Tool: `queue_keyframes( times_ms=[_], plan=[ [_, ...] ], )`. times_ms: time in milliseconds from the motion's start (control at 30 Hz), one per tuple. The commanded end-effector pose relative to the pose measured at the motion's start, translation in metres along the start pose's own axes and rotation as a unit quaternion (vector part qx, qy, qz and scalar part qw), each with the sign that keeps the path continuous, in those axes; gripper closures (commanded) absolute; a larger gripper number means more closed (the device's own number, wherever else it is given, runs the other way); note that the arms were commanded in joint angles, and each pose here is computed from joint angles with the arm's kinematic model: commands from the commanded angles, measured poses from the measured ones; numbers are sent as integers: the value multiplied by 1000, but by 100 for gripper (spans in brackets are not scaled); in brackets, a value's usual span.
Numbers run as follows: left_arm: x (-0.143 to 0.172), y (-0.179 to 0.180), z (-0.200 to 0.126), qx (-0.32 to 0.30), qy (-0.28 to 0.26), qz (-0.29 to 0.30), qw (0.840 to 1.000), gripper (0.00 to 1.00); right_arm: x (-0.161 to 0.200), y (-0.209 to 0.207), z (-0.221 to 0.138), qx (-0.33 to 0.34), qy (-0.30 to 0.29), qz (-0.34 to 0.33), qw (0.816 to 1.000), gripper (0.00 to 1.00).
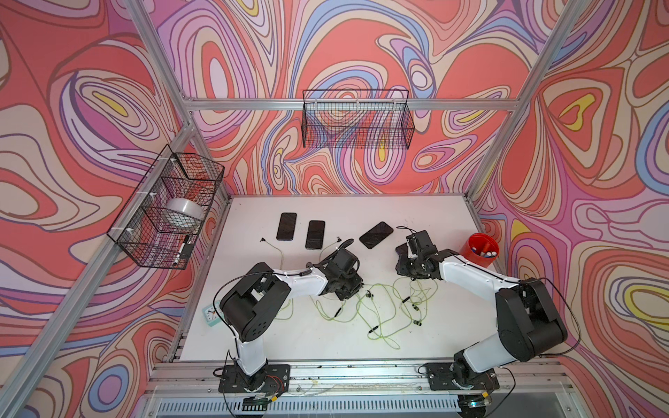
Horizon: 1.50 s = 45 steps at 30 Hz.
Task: Plug wired earphones into phones
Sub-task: Pick up the wired earphone from the center of the board.
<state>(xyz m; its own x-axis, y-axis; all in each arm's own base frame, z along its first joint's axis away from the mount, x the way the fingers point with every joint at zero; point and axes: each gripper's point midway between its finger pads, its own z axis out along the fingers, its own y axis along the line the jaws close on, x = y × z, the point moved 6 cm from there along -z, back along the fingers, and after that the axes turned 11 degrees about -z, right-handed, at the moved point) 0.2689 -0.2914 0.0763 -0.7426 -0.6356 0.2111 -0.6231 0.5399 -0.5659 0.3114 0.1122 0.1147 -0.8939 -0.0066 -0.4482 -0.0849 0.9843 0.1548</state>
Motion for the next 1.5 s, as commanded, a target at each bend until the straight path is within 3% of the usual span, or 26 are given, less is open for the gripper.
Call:
queue_keyframes(
  times_ms=[0,200,467,600,700,800,900,1067,1200,1467],
  plan=[
    [-2,-9,3,12,-16,1,1000,77,2,0,-3,-2,-8,-6,1000,54],
    [-3,-10,16,13,-8,-5,1000,80,3,0,-3,-5,-6,-7,1000,54],
    [-3,-13,11,18,-12,8,1000,97,5,2,-6,-12,-3,-12,1000,54],
    [-1,-22,2,29,-9,57,998,100,5,9,-12,-48,2,-21,999,53],
    [-1,-35,-8,51,5,122,991,100,4,20,-24,-121,14,-27,992,51],
    [-3,-52,-21,114,51,195,973,100,2,25,-40,-203,30,-26,978,49],
    [-10,-66,-37,179,106,254,945,100,-2,24,-59,-266,28,-31,963,47],
    [-15,-87,-66,247,183,355,883,100,-6,29,-90,-336,1,-67,939,46],
    [-15,-100,-82,304,234,378,842,100,-8,35,-100,-392,-8,-78,917,48],
    [-7,-110,-99,328,274,422,800,100,-27,38,-109,-458,-54,-85,883,50]
  ],
)
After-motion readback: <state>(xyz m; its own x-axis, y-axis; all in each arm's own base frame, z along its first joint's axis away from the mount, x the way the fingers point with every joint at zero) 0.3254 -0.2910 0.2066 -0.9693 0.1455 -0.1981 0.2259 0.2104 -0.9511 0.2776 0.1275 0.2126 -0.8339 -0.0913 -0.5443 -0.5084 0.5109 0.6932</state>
